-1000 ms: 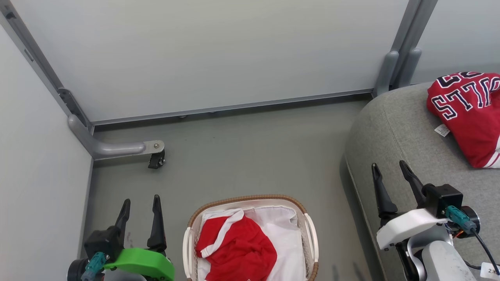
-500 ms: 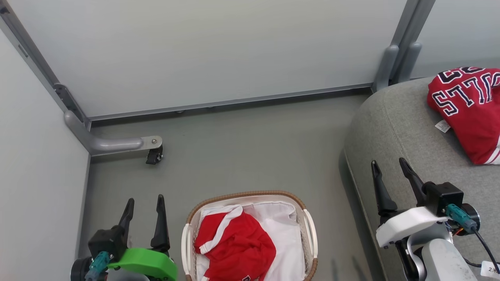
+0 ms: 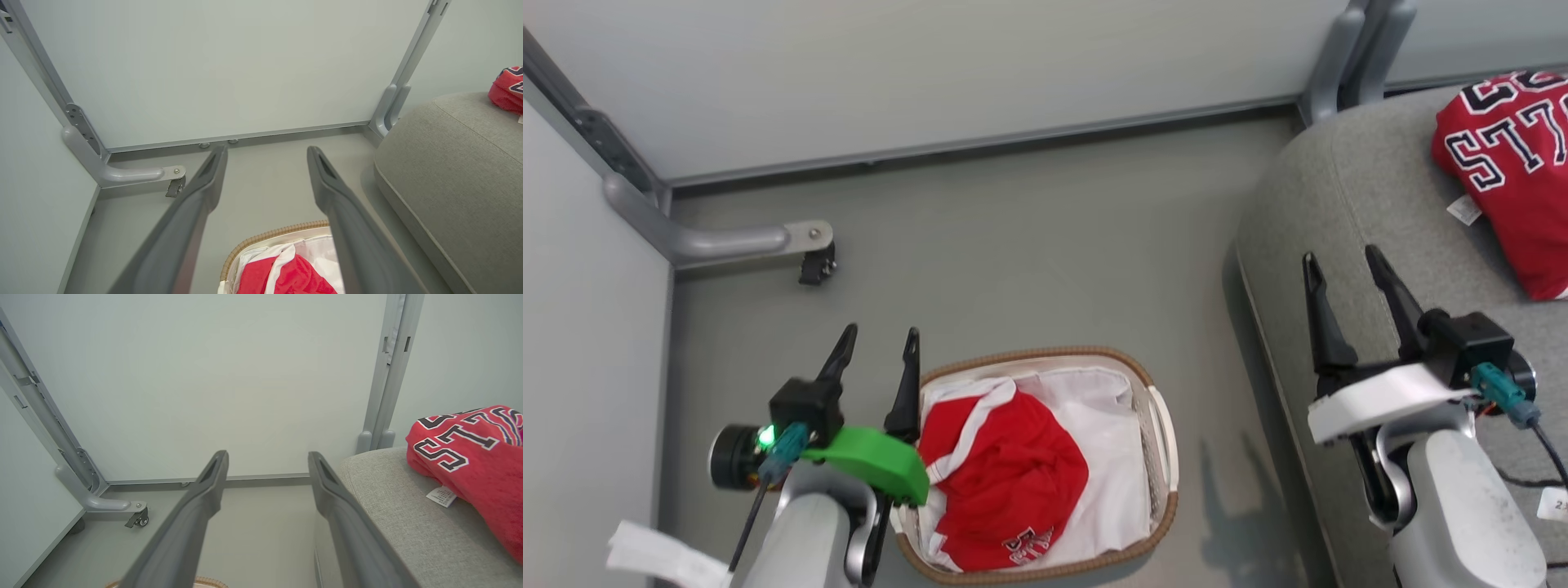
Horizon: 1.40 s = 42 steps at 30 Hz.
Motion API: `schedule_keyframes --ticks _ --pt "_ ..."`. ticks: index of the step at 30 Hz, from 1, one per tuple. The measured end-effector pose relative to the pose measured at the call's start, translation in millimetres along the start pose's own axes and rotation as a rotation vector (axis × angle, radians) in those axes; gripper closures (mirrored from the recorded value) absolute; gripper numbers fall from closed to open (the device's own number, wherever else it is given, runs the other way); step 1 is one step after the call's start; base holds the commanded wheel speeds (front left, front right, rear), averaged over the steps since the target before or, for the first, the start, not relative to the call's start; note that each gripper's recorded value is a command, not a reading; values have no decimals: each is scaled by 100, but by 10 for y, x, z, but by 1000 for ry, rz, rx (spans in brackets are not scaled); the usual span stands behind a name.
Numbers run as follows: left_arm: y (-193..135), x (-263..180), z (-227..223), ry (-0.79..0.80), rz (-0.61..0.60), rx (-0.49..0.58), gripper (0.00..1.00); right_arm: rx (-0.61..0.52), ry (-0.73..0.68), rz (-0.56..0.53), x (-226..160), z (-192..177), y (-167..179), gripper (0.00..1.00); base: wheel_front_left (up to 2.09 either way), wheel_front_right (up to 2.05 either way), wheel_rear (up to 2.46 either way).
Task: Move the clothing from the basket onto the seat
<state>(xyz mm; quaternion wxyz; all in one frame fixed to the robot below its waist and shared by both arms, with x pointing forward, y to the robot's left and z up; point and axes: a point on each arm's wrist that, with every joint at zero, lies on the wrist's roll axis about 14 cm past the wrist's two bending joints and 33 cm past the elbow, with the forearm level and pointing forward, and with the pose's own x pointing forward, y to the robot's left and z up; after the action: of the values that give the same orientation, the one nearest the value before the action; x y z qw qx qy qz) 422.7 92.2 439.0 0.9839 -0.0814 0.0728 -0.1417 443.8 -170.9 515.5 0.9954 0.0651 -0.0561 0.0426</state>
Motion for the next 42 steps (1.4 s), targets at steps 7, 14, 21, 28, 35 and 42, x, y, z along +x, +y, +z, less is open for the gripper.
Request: schedule_keyframes --ticks 7,14,21,28,35,42 --pt "-188 395 -551 182 -114 51 0 -9 -15 -17 270 -63 -114 0 0 0 0" --pt "-309 519 -1324 417 -208 85 0 -3 -2 -45 447 -242 -272 0 0 0 0" --pt "-479 371 -2138 676 -330 130 0 1 37 -86 518 -498 -480 0 0 0 0" --pt "-636 175 -2751 873 -427 131 0 4 76 -122 532 -720 -662 0 0 0 0" --pt "-629 62 -3203 1018 -471 130 0 -5 123 -156 482 -925 -827 0 0 0 0" --pt "-615 -13 -3522 1112 -499 130 0 -27 170 -185 416 -1094 -968 0 0 0 0"
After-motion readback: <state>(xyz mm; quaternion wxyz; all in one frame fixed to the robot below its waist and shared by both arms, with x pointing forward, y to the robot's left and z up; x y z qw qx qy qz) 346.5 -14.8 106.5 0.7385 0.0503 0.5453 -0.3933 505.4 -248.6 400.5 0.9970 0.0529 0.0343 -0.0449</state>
